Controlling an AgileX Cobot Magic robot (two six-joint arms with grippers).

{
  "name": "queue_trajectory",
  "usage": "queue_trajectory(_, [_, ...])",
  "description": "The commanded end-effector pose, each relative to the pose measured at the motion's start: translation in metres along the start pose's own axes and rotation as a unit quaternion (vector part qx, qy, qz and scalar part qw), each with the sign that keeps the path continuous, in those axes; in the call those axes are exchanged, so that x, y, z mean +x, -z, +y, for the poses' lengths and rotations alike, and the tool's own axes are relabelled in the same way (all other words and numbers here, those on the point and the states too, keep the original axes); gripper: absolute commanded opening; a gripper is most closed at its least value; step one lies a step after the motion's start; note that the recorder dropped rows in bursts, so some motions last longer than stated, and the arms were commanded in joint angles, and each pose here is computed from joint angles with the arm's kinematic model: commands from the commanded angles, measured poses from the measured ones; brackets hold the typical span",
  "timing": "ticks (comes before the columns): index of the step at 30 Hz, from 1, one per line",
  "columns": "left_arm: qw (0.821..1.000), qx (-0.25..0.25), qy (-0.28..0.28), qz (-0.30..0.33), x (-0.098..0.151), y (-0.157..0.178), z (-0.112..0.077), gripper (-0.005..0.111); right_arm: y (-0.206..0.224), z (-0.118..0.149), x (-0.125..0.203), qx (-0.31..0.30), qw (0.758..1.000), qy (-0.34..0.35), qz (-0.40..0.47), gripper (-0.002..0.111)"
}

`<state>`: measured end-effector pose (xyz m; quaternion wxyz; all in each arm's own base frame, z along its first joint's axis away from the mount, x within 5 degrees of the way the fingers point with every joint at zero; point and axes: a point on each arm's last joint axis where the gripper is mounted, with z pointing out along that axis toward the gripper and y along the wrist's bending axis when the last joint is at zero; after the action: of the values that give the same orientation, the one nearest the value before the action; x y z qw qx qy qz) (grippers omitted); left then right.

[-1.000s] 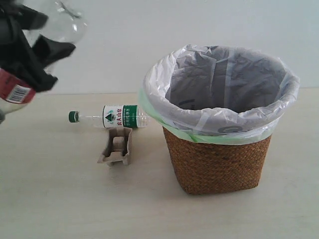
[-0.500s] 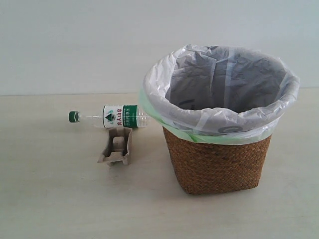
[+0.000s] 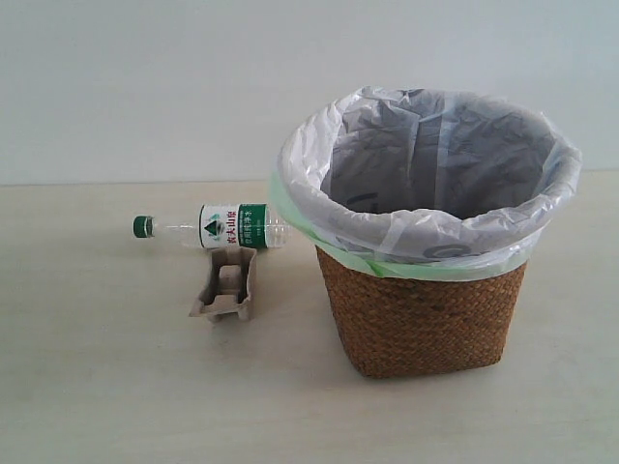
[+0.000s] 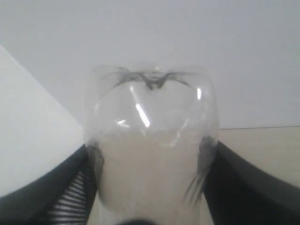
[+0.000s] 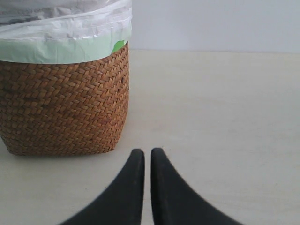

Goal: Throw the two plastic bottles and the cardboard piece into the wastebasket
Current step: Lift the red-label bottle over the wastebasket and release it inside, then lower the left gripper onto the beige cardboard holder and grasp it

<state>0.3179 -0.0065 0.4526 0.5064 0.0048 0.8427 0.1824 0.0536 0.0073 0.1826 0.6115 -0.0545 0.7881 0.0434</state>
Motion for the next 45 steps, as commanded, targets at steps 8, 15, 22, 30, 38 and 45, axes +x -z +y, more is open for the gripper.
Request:
queue_trajectory(8, [0.996,-0.084,-0.026,0.029,0.006,-0.013,0.01,0.004,0.001,0.0,-0.001,0.001,1.0,0.006,-0.007,0.002])
queue_trajectory(15, [0.868,0.46,0.064,-0.175,-0.046,0.021,-0.12,0.005,0.001,0.0,-0.001,0.001,1.0,0.006,-0.007,0.002])
queue_trajectory(22, [0.744,0.547,0.104,-0.369,-0.089,0.096,-0.175,0.108,0.001,0.0,-0.001,0.001,1.0,0.006,-0.007,0.002])
queue_trajectory(30, [0.79,0.53,0.008,-0.308,-0.066,0.072,-0.219,0.107,0.001,0.0,-0.001,0.001,1.0,0.006,-0.007,0.002])
queue_trajectory(38, [0.82,0.501,-0.015,-0.276,-0.061,0.056,-0.212,0.107,0.001,0.0,-0.001,0.001,1.0,0.006,-0.007,0.002])
queue_trajectory(45, [0.841,0.465,-0.154,-0.23,-0.044,0.042,-0.211,0.107,0.001,0.0,-0.001,0.001,1.0,0.006,-0.007,0.002])
